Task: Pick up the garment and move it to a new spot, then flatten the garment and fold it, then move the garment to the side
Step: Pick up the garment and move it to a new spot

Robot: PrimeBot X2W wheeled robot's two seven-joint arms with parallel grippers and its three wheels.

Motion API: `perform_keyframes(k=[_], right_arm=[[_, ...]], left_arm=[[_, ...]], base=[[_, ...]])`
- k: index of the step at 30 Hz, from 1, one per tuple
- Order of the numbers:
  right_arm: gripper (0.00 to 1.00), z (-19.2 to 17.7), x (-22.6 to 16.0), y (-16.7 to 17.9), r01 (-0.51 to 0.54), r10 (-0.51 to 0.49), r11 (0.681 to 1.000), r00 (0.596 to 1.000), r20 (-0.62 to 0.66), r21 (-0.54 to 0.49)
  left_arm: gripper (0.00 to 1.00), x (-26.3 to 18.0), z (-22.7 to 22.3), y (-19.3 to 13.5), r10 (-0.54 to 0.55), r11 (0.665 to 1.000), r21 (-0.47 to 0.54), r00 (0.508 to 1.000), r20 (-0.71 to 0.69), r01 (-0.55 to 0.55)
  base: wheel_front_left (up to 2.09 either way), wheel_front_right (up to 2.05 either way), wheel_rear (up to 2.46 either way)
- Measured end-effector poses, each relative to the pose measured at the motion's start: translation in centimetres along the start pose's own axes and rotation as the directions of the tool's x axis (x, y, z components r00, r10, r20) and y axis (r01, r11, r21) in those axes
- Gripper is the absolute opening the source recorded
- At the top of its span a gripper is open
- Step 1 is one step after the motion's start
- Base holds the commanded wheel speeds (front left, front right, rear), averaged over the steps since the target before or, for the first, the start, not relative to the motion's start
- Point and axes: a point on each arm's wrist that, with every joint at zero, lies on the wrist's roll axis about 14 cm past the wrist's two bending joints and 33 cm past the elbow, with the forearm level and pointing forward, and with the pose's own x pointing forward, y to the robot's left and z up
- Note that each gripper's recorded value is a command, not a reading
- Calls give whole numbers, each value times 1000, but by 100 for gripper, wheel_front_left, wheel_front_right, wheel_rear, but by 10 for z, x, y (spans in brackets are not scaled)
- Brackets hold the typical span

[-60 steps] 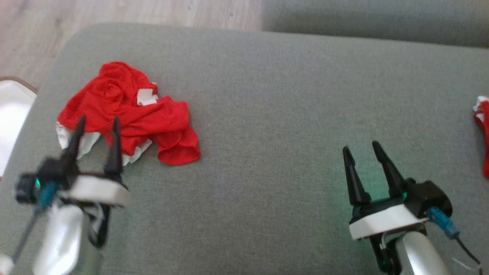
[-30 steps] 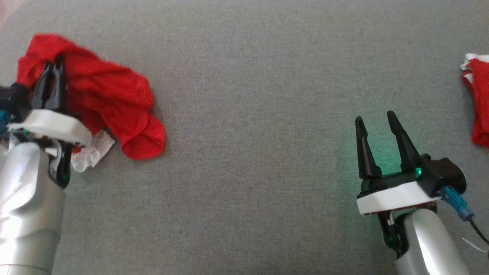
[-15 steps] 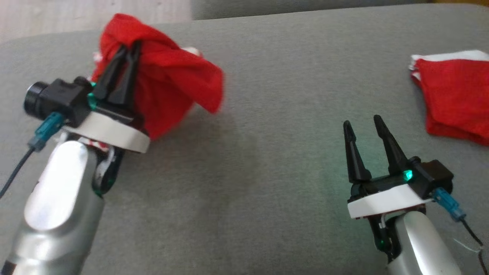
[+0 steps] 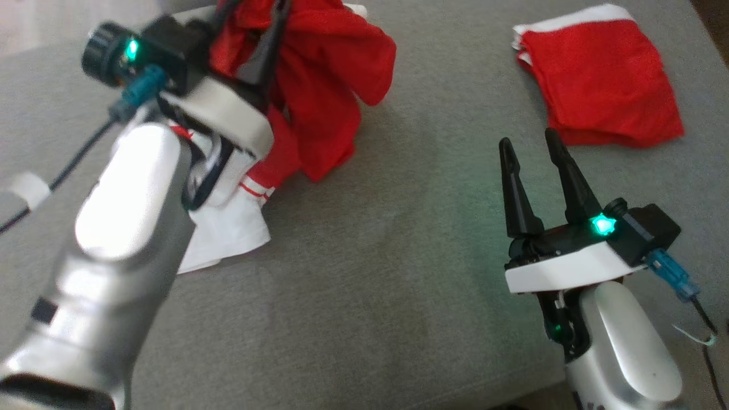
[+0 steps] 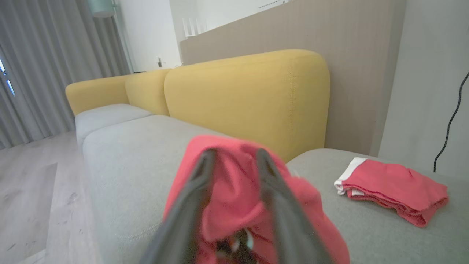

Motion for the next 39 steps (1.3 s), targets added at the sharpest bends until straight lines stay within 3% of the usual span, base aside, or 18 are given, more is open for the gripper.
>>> perform_keyframes(k=[4, 8, 19, 26, 32, 39], right_arm=[[100, -2, -4, -14, 42, -42, 999, 999, -10, -5], [100, -1, -3, -18, 52, -52, 999, 999, -6, -5], [100, -6, 1, 4, -14, 13, 999, 1000, -14, -42], [100, -10, -8, 26, -72, 71, 996, 997, -30, -52], [100, -7, -14, 44, -120, 119, 992, 993, -24, -46], [100, -11, -16, 47, -130, 128, 991, 991, -35, -44]], left_arm=[[100, 23, 2, 6, -1, 1000, 12, 998, 55, 0], [100, 17, -4, 22, 50, 999, 6, 996, 77, -50], [100, -95, -38, 58, 296, 955, -39, 955, 35, -295], [100, -183, -50, 45, 453, 886, -101, 891, -5, -452], [100, -224, -55, 18, 529, 832, -178, 848, -26, -525], [100, -230, -59, 8, 542, 821, -190, 839, -35, -538]], base=[[0, 0, 0], [0, 0, 0], [0, 0, 0], [0, 0, 0], [0, 0, 0], [0, 0, 0]])
